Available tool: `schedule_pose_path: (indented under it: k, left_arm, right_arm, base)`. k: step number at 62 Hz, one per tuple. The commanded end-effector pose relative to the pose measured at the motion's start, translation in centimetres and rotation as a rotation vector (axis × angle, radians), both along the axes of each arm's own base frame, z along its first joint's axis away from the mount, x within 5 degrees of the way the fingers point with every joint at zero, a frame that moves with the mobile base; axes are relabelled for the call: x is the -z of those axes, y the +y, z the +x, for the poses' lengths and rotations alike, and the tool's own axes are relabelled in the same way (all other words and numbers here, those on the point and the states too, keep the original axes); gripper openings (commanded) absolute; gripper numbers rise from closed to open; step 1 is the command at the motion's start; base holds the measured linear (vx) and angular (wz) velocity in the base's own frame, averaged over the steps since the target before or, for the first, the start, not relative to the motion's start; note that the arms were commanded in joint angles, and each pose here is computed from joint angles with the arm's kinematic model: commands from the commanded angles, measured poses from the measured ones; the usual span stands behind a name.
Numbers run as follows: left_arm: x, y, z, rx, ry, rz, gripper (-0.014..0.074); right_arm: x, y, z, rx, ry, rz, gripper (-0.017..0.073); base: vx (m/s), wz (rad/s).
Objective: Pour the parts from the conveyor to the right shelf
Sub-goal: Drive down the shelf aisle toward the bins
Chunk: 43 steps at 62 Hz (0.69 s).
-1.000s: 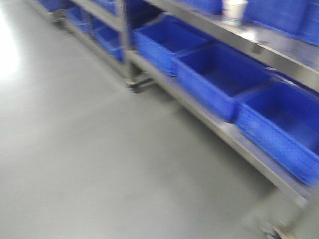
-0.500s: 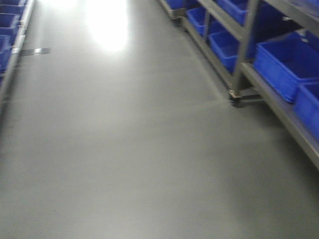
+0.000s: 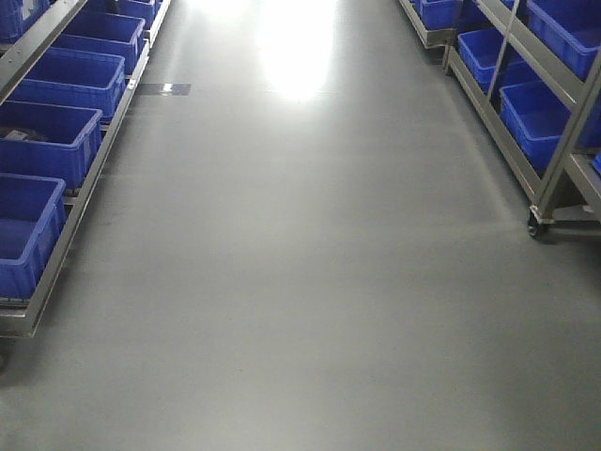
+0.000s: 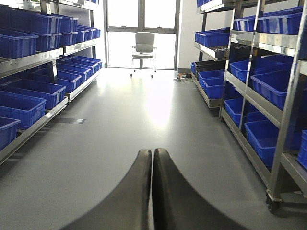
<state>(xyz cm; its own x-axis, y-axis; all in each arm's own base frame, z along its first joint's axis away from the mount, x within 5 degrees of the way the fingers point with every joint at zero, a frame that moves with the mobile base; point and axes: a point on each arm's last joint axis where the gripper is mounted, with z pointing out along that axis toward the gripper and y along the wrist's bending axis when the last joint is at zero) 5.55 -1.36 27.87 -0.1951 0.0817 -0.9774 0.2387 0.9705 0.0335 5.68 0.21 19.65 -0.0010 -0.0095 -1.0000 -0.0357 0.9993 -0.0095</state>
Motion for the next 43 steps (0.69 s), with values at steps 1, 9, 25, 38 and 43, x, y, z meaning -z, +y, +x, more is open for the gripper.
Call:
schedule_pose_path:
  k: [1,9,25,38,43]
  left_arm:
    - [-1.56,-0.03,0.05,0.003,-0.097,-0.028,-0.0006]
    - [-1.56,-0.03,0.05,0.003,-0.097,-0.028,-0.0006]
    - [-1.56,-0.03,0.05,0.003,-0.097,-0.028,-0.0006]
    - [-1.56,-0.03,0.05,0.003,-0.097,-0.028,-0.0006]
    - [-1.56,-0.03,0.05,0.003,-0.097,-0.028,-0.0006]
  right_arm:
    - [-0.27,-0.05,-0.07,0.007,-0.075,-0.005,-0.0009]
    - [-0.27,-0.05,-0.07,0.007,-0.075,-0.005,-0.0009]
    - [-0.27,-0.05,-0.07,0.007,-0.075,-0.005,-0.0009]
    - [-0.27,-0.05,-0.07,0.007,-0.075,-0.005,-0.0009]
    - [-0.27,-0.05,-0.07,0.007,-0.075,-0.005,-0.0009]
  base:
    - [0.24,0.15]
    - [0.3,0.08]
    - [0.43,-0.07]
    - [0.54,-0.1]
    - [0.6,-0.06]
